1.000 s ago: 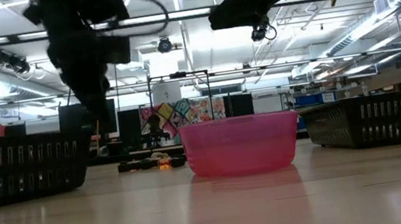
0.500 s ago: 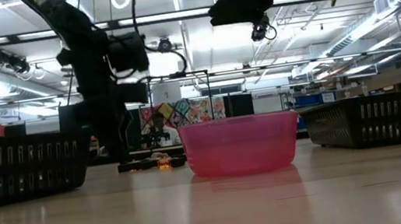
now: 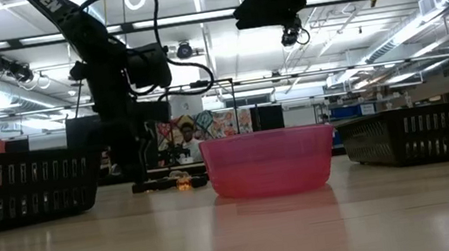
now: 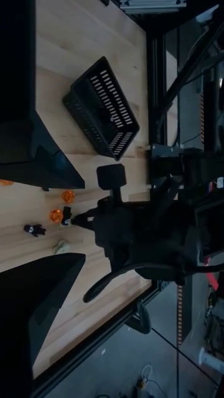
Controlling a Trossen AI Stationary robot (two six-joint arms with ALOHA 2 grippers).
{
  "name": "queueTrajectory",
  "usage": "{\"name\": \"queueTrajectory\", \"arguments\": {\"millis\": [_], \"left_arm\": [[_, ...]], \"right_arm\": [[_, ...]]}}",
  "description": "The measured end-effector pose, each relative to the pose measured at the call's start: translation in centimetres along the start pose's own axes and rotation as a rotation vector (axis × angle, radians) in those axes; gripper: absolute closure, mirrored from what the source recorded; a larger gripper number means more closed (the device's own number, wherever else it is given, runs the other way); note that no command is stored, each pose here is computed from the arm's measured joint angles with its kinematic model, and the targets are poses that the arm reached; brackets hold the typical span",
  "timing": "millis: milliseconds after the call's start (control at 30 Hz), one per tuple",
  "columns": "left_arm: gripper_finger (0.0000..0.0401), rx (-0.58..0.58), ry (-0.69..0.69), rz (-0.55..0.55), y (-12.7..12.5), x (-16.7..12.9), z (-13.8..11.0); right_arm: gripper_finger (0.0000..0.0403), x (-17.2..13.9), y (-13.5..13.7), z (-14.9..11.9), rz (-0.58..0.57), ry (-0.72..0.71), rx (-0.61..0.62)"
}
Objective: Sort Halloween decoration
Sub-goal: Put the black skeleton toy into the bottom black bin
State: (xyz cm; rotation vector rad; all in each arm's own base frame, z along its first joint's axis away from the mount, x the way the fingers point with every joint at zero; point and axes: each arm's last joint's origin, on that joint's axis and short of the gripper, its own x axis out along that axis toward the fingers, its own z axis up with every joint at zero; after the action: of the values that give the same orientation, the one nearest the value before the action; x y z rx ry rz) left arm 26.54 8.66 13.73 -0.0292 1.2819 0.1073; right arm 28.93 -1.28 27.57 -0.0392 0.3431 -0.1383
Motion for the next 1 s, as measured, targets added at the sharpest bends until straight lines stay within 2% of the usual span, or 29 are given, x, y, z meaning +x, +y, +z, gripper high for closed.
{"name": "queueTrajectory", "arguments": {"millis": [67,267,333,400,500,667,800,900,1000], "left_arm": [[0.0390,-0.009,0.001,-0.002,0.0,0.0,0.0],[0.0393,-0.055,0.023,-0.026,0.1,-0.8,0.1],[0.0395,-0.072,0.029,-0.045,0.2,-1.6,0.2],[0.0395,-0.071,-0.031,-0.036,0.4,-2.9,0.9],[0.0396,-0.069,-0.045,-0.062,0.3,-4.3,0.6],[0.0396,-0.120,-0.111,-0.196,-0.7,-7.3,0.0],[0.0396,-0.137,-0.131,-0.344,-2.6,-9.4,-0.6],[0.0396,-0.136,-0.093,-0.443,-4.4,-10.3,-1.1],[0.0396,-0.124,-0.023,-0.496,-6.4,-10.5,-1.5]], "right_arm": [[0.0220,0.0,0.0,0.0,0.000,0.000,-0.001],[0.0220,0.0,-0.1,0.0,-0.004,0.000,-0.007],[0.0220,0.0,-0.2,0.0,-0.007,0.000,-0.018],[0.0220,0.0,-0.3,0.0,-0.009,0.001,-0.024],[0.0220,0.0,-0.5,0.0,-0.018,0.000,-0.024],[0.0220,0.1,-0.7,0.0,-0.023,0.000,-0.037],[0.0220,0.1,-0.9,0.0,-0.028,0.000,-0.051],[0.0220,0.1,-1.1,0.0,-0.035,0.002,-0.060],[0.0220,0.1,-1.3,0.0,-0.044,0.002,-0.066]]}}
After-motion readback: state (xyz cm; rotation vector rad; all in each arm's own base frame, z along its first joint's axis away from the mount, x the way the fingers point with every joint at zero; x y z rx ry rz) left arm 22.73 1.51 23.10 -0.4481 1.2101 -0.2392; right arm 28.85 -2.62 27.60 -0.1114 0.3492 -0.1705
